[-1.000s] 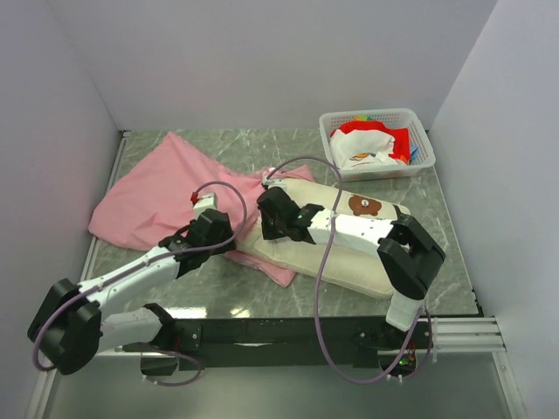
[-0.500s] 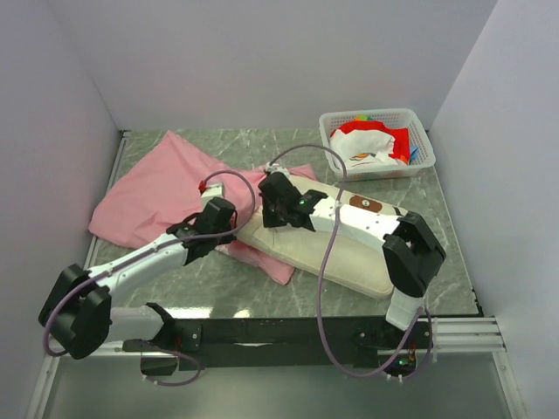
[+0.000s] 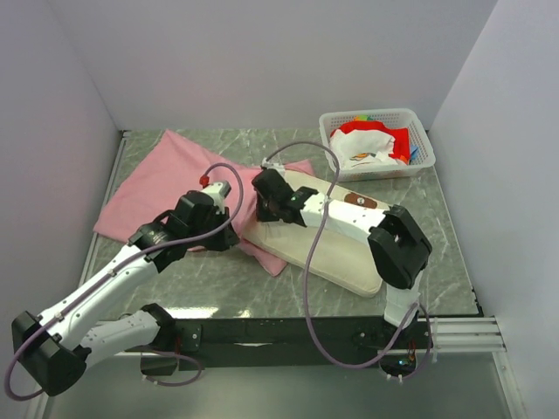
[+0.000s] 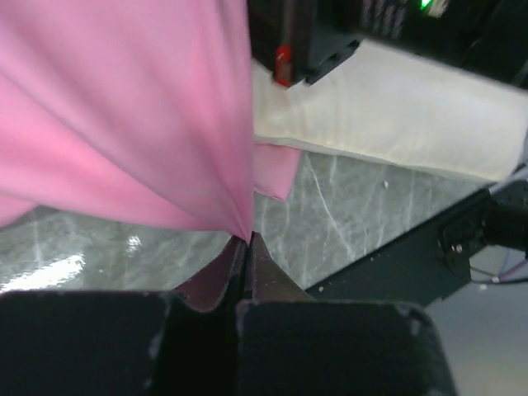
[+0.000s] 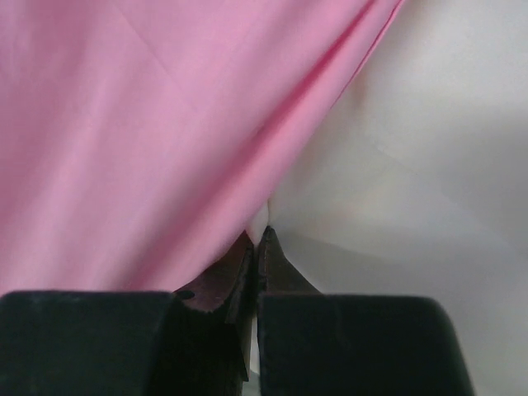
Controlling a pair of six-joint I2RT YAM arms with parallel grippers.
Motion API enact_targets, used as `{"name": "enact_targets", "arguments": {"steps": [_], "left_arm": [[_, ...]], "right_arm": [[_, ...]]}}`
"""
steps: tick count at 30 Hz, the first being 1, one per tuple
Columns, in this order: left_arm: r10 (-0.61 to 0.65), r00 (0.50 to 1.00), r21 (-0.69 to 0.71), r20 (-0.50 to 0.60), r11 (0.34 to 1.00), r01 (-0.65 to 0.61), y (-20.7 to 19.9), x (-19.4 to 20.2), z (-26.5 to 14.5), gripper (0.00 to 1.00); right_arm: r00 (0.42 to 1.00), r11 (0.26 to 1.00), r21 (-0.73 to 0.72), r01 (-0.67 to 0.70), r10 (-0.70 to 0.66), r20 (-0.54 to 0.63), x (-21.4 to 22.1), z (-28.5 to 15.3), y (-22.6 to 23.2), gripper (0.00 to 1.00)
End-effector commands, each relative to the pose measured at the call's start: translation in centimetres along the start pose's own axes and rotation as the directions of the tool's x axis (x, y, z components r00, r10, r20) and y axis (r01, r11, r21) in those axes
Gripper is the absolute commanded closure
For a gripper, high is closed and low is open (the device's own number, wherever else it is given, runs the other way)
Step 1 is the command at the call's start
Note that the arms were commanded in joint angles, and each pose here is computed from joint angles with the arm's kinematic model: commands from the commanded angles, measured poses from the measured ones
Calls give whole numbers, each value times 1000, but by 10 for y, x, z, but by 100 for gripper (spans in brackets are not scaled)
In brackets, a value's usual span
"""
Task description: Put the pillow into the pillowcase
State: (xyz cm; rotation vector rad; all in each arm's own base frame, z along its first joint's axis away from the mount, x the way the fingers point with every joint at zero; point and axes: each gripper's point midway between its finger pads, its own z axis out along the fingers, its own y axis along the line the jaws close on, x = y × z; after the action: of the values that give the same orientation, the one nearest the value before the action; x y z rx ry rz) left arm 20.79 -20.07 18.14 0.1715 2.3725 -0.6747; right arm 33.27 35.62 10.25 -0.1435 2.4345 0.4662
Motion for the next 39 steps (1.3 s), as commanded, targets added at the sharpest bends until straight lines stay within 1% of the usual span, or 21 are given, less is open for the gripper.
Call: {"name": "enact_targets", "arguments": {"steps": [1,2,4,5,7,8,9,10,13,16,19,22,23,27,30,33,34,36,37,38,39], "left_arm": [[17,996,113,-90,994,-6,-22,11,3,99],[15,995,121,-102,993,-2,-23,13,7,99],[-4,994,117,-107,993,17,-25,11,16,96],[-9,994,114,-107,993,21,-25,10,18,84],[-20,997,114,-81,993,30,-30,-2,18,59],[-25,998,104,-63,994,31,-30,-8,19,51],[-31,999,90,-43,995,35,-30,-14,18,43],[-32,999,90,-1,995,32,-35,-30,14,35],[-53,992,3,117,999,53,-30,-71,8,31],[-38,981,-87,189,995,55,-24,-107,16,34],[21,987,-160,160,987,5,-22,-126,41,34],[96,993,-228,71,971,-77,-14,-129,73,31],[118,993,-264,3,958,-113,-3,-119,93,32],[163,978,-387,-128,900,-200,28,-93,113,34],[159,976,-361,-150,910,-204,33,-75,121,33],[147,977,-342,-155,920,-193,32,-69,130,39],[145,976,-339,-161,921,-192,32,-67,133,54],[135,978,-290,-158,940,-177,21,-69,137,73],[132,980,-267,-151,949,-169,15,-71,137,90],[125,982,-248,-143,956,-157,9,-72,135,97],[126,982,-209,-138,966,-153,-1,-74,135,99]], "right_arm": [[997,996,-86,-37,43,64,16,-11,21,100],[998,996,-75,-40,43,42,34,-10,10,100],[994,990,-123,-66,76,84,29,-24,15,100],[994,992,-109,-66,76,83,35,-26,7,100],[991,991,-118,-65,78,111,27,-41,6,86],[988,990,-129,-63,80,132,22,-52,5,77],[987,990,-129,-65,83,141,19,-59,4,63],[983,991,-115,-68,87,161,15,-65,0,56],[972,994,-66,-86,98,214,2,-87,-17,37],[961,992,-12,-128,127,246,-7,-99,-45,28],[948,984,10,-177,168,271,-27,-102,-78,23],[950,987,49,-152,132,284,-45,-100,-100,20],[959,991,65,-114,93,268,-45,-94,-103,19],[982,995,88,-39,22,189,-34,-78,-110,17],[990,998,51,-37,30,140,-14,-64,-108,13],[996,997,60,-39,34,82,9,-42,-111,12],[997,997,62,-40,36,68,12,-36,-110,12],[999,997,62,-39,37,34,22,-20,-111,21],[999,997,53,-48,46,24,25,-16,-110,28],[998,997,48,-54,53,19,27,-11,-109,54],[998,997,42,-59,58,18,27,-11,-107,63]]}}
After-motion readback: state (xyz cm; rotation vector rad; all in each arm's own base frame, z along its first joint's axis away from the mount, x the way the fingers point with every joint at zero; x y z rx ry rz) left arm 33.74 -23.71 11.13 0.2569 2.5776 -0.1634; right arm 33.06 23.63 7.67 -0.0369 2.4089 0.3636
